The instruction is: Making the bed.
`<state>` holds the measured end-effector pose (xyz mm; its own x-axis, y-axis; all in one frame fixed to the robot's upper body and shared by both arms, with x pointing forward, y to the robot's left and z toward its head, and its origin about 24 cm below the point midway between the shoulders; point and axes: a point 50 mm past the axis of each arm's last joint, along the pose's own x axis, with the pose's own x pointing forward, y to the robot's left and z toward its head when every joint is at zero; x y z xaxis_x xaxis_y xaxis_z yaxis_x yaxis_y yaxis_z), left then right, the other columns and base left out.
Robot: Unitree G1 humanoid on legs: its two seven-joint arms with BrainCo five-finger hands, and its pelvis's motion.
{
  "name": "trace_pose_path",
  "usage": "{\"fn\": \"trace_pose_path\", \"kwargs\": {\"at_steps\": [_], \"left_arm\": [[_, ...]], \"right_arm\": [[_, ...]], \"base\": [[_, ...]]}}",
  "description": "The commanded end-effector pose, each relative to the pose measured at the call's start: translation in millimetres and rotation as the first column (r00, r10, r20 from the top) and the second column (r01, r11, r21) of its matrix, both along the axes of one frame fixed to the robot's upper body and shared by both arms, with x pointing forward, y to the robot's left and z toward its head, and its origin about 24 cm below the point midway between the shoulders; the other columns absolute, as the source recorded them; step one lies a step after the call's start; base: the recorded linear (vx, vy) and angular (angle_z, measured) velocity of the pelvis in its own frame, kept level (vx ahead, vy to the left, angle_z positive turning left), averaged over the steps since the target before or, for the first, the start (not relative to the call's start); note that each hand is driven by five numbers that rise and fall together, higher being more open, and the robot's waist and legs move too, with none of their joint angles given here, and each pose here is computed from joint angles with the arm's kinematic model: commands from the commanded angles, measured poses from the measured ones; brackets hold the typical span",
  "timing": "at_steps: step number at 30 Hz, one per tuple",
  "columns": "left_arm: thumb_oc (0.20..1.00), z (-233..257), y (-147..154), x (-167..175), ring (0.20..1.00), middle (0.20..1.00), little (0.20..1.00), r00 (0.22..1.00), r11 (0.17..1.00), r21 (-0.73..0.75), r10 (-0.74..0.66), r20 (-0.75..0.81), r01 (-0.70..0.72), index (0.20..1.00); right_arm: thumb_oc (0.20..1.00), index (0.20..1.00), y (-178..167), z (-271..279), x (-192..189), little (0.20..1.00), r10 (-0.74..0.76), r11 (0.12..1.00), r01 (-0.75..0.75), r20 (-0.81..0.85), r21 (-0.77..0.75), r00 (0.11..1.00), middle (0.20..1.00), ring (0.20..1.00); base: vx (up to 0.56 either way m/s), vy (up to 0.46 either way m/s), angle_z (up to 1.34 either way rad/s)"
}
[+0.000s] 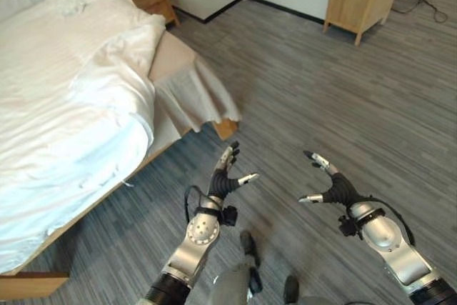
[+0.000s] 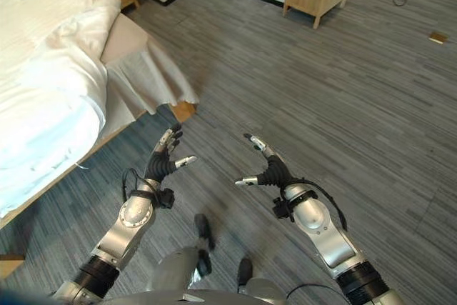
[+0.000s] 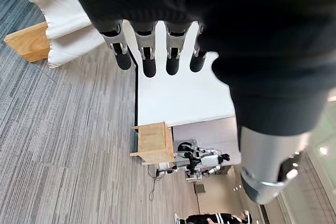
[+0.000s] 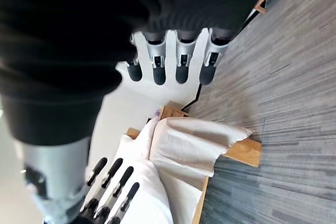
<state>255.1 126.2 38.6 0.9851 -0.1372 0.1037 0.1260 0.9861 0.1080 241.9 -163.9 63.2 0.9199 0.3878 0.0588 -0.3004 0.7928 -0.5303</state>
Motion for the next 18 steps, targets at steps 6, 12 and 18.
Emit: {"fn": "trace_pose_path", "kwargs": {"at_steps": [6,12,18], "left_arm": [[1.000,27,1,2,1.000,1.000,1.000,0.992,1.000,-0.019,-0.013,0.125,0.016,1.000],[1.000,33,0,11,1.000,1.000,1.000,0.989,1.000,-0.004,-0.006,0.147,0.006,1.000],[1.000,18,1,9,1.000,1.000,1.000,0.997,1.000,-0.012,-0.014,0.074,0.015,1.000]], "right_arm": [[1.000,1.000,29,16,-3,1.000,0.095,0.991,-0.103,0.088,0.089,0.992,1.000,1.000],[1.000,1.000,19,14,-2,1.000,0.065,0.997,-0.068,0.079,0.046,0.995,1.000,1.000],[1.000,1.000,13,3,-1,1.000,0.019,0.999,-0.020,0.022,0.043,1.000,1.000,1.000]], "base": [[0.47,0.017,-0.45],[0.37,0.041,0.68],[0.55,-0.147,1.28]]}}
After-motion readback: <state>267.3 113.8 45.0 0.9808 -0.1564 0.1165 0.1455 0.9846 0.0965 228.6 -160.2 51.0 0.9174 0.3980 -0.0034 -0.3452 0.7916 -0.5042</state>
